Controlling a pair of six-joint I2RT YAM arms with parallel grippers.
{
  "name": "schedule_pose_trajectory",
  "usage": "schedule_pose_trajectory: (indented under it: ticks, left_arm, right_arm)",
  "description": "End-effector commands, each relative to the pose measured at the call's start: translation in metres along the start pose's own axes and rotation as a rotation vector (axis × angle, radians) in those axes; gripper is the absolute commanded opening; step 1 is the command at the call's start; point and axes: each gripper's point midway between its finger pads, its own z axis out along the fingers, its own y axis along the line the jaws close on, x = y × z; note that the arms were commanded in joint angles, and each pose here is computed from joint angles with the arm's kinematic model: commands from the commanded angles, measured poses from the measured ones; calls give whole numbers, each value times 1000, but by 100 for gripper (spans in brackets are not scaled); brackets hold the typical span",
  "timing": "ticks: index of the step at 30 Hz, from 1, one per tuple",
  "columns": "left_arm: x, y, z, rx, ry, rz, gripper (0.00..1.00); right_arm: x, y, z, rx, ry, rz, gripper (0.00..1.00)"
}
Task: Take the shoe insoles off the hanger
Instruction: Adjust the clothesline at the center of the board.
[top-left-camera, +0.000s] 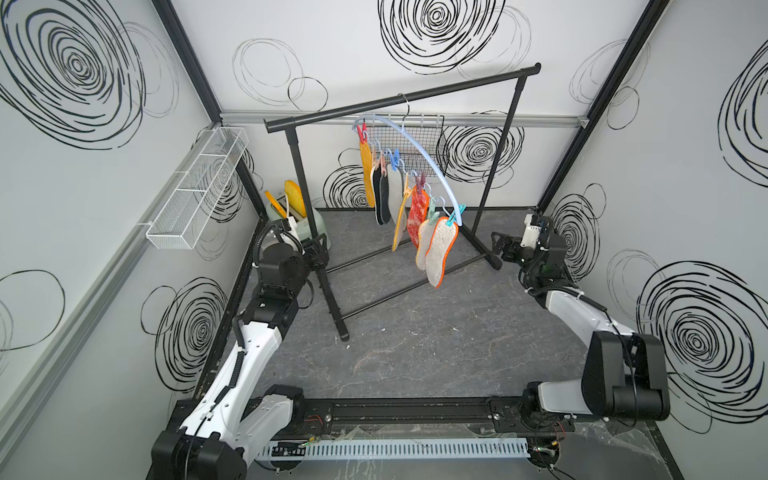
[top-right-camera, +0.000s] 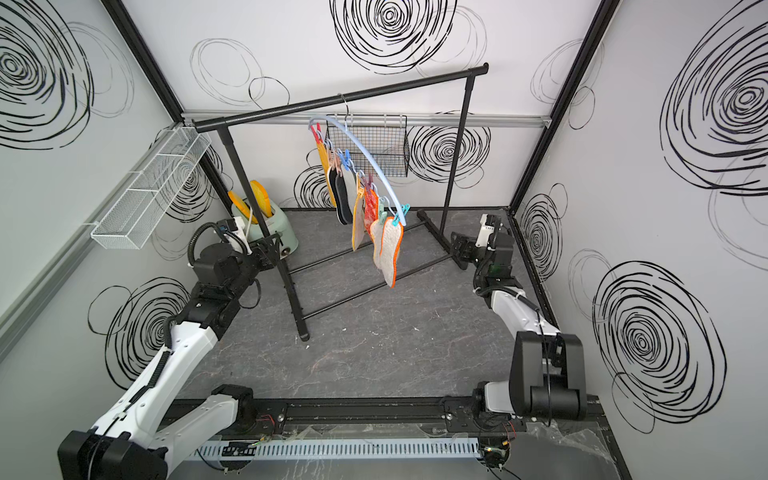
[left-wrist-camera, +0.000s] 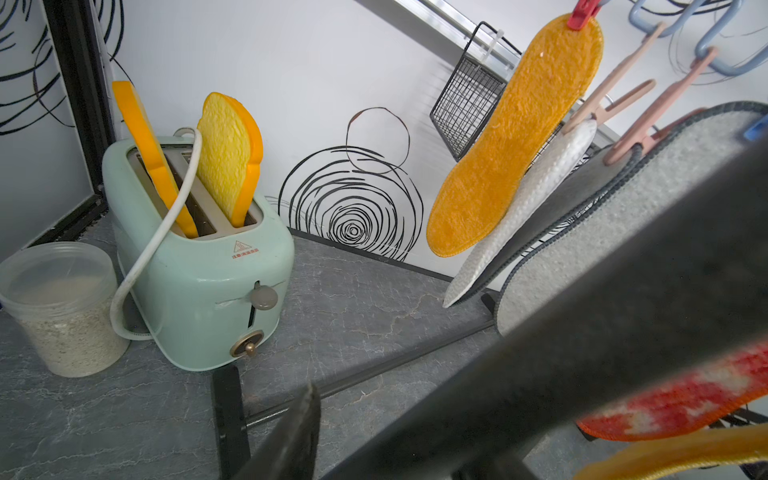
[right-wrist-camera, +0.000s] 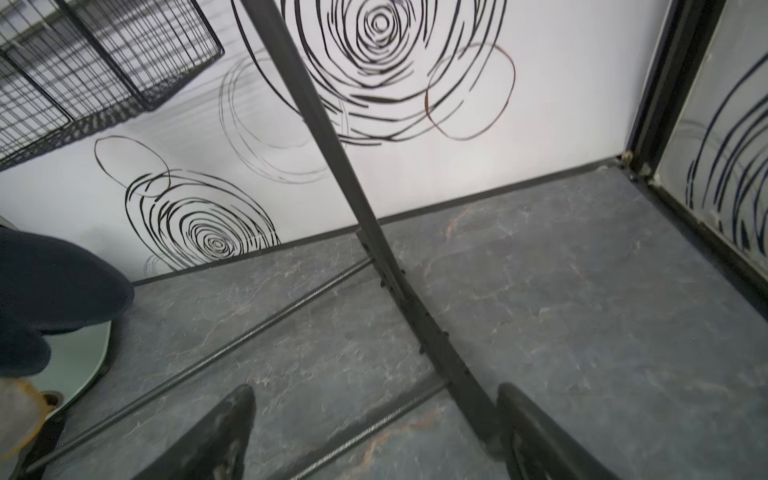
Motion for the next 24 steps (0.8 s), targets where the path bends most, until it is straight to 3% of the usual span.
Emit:
schedule_pose_trajectory:
  ticks: [1,10,19,24]
  left_arm:
    - [-20,-1,-4,-1,-61,-23,53]
    - [-22,-2,-5,8,-66,-28,53]
    - [-21,-3,-4,17,-60,-29,53]
    - [-21,-1,-5,11,-64,-28,54]
  right_arm:
    - [-55,27,13,-108,-137,-122,90]
    - [-110,47,70,-178,-202,-256,83]
    - [-127,65,98,-240,-252,-357,83]
    - [-141,69,110,-245,-282,-393,69]
